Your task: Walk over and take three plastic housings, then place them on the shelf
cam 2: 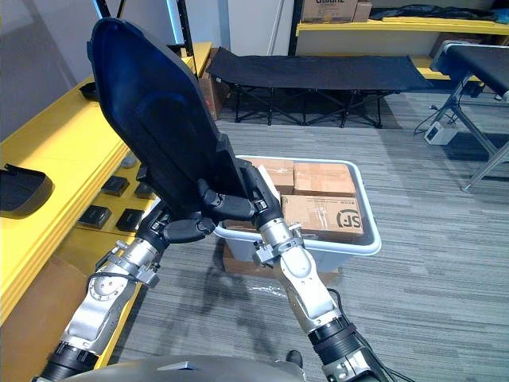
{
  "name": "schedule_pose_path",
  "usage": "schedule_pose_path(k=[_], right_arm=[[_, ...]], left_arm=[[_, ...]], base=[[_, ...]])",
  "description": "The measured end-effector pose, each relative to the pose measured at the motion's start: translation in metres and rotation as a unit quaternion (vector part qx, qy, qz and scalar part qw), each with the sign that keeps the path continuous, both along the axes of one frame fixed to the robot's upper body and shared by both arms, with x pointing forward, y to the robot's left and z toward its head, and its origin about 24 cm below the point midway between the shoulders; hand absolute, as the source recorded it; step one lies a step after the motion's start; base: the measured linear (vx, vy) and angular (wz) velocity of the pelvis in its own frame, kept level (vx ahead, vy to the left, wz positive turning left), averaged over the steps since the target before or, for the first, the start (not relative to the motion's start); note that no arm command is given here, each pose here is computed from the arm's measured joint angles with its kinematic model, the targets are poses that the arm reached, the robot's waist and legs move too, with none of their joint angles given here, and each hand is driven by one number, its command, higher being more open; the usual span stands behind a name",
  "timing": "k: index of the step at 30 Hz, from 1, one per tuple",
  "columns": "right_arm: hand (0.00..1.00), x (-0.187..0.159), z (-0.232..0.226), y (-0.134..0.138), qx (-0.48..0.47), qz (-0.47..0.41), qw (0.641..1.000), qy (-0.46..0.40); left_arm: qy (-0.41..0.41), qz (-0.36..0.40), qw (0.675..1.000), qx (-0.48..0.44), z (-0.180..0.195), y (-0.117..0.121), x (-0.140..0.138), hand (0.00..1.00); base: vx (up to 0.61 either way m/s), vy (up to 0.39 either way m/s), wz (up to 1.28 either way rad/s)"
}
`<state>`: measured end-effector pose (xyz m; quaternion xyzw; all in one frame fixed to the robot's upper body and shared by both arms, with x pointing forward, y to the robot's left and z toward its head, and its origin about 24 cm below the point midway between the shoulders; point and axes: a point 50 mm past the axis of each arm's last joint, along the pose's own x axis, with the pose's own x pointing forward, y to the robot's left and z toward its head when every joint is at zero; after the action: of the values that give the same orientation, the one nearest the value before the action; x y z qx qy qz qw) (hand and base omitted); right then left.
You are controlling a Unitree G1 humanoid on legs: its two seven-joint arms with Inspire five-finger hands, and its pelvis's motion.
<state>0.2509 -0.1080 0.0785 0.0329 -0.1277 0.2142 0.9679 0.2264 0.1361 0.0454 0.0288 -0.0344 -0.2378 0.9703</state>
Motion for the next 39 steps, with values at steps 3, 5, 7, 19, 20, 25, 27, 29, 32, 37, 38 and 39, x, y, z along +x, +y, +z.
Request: schedule_pose_path(k=[3,5,7,19,20,25,27,29,32,37,38,39], right_arm=[[0.00,0.000,0.000,0.000,-0.001,0.002,1.000,0.000],[0.00,0.000,0.000,0.000,-0.001,0.002,1.000,0.000],[0.00,0.000,0.000,0.000,-0.001,0.003,1.000,0.000],[0.00,-0.001,0.002,0.011,0.007,0.011,1.000,-0.010],[0.00,-0.002,0.003,0.015,0.014,0.016,1.000,-0.011],[0.00,-0.001,0.005,0.017,0.026,0.015,0.999,-0.016],[0.00,-0.001,0.005,0.017,0.026,0.015,0.999,-0.016],[0.00,-0.001,0.005,0.017,0.027,0.014,0.999,-0.016],[0.00,-0.001,0.006,0.017,0.027,0.013,0.999,-0.016],[0.00,0.000,0.006,0.016,0.027,0.015,0.999,-0.017],[0.00,0.000,0.006,0.016,0.028,0.016,0.999,-0.018],[0.00,0.000,0.006,0.016,0.028,0.017,0.999,-0.018]], left_arm=[[0.003,0.001,1.000,0.002,0.000,0.001,0.000,1.00],[0.002,0.002,1.000,0.004,0.000,0.002,0.000,1.00],[-0.002,0.007,1.000,0.004,0.001,0.005,0.001,0.00],[0.017,0.054,0.996,-0.075,-0.009,0.006,-0.003,0.00],[0.015,0.060,0.995,-0.082,-0.008,0.006,-0.002,0.00],[-0.003,0.068,0.994,-0.081,-0.005,0.006,-0.002,0.00],[-0.003,0.069,0.994,-0.080,-0.005,0.006,-0.002,0.00],[-0.004,0.072,0.994,-0.083,-0.005,0.005,-0.002,0.00],[-0.004,0.074,0.994,-0.085,-0.005,0.003,-0.002,0.00],[-0.009,0.077,0.994,-0.078,-0.004,0.002,-0.002,0.00],[-0.010,0.078,0.994,-0.075,-0.003,0.002,-0.002,0.00],[-0.010,0.078,0.994,-0.074,-0.003,0.002,-0.002,0.00]], base=[[0.00,0.000,0.00],[0.00,0.000,0.00],[0.00,0.000,0.00],[0.00,0.000,0.00],[0.00,0.000,0.00],[0.00,0.000,0.00],[0.00,0.000,0.00],[0.00,0.000,0.00],[0.00,0.000,0.00],[0.00,0.000,0.00],[0.00,0.000,0.00],[0.00,0.000,0.00]])
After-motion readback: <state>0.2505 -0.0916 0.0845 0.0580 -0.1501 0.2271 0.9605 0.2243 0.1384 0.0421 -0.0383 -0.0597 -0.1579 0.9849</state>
